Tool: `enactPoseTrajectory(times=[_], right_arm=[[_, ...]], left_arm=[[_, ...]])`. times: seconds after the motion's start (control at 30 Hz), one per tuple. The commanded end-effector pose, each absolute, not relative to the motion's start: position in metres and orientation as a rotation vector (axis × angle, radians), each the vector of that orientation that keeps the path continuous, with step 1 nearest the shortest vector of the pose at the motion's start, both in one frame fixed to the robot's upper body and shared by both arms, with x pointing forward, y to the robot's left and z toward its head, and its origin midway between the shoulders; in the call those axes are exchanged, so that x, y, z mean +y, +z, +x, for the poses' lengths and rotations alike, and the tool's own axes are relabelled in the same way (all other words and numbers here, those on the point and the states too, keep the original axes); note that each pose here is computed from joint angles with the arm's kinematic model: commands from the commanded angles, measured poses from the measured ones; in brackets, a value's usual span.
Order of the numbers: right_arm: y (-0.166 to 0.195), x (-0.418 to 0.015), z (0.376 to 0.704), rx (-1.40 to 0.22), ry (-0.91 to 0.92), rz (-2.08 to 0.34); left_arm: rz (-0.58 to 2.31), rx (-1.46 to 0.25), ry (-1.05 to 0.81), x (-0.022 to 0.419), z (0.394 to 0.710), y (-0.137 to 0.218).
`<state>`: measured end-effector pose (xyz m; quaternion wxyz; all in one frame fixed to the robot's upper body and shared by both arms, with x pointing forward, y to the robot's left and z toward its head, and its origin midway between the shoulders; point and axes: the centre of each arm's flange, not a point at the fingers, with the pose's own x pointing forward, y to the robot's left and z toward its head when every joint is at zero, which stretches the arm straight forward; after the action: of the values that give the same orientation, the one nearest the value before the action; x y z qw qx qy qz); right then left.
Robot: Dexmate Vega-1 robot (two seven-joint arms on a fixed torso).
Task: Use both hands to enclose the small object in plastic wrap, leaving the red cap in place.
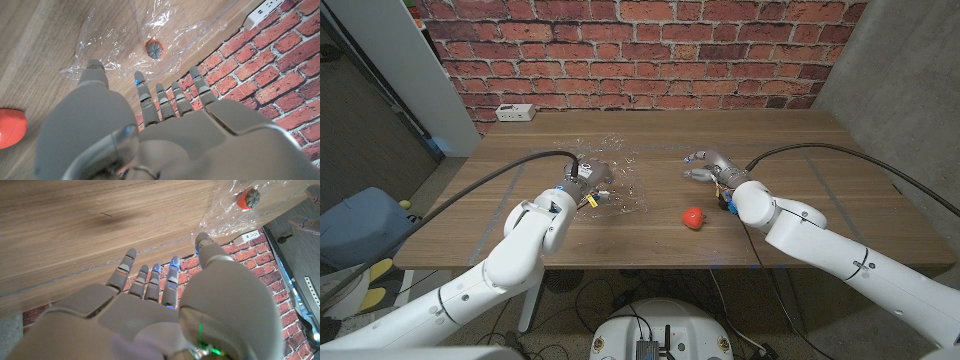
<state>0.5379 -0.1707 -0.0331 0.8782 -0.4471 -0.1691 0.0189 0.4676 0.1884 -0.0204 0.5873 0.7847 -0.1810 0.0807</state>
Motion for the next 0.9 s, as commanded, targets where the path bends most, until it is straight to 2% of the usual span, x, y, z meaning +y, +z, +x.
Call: enactPoseTrajectory(times=[0.03,0.9], right_arm=[[-0.025,-0.130,0.520,-0.376,0.113,-1.061],[-0.029,-0.094,0.525,-0.252,0.282,-1.214]], left_arm=[[1.904,-0.289,0.301,0.198,0.457,-0.024],[1.989,0.018,0.316,0.205,0.471,-0.039]])
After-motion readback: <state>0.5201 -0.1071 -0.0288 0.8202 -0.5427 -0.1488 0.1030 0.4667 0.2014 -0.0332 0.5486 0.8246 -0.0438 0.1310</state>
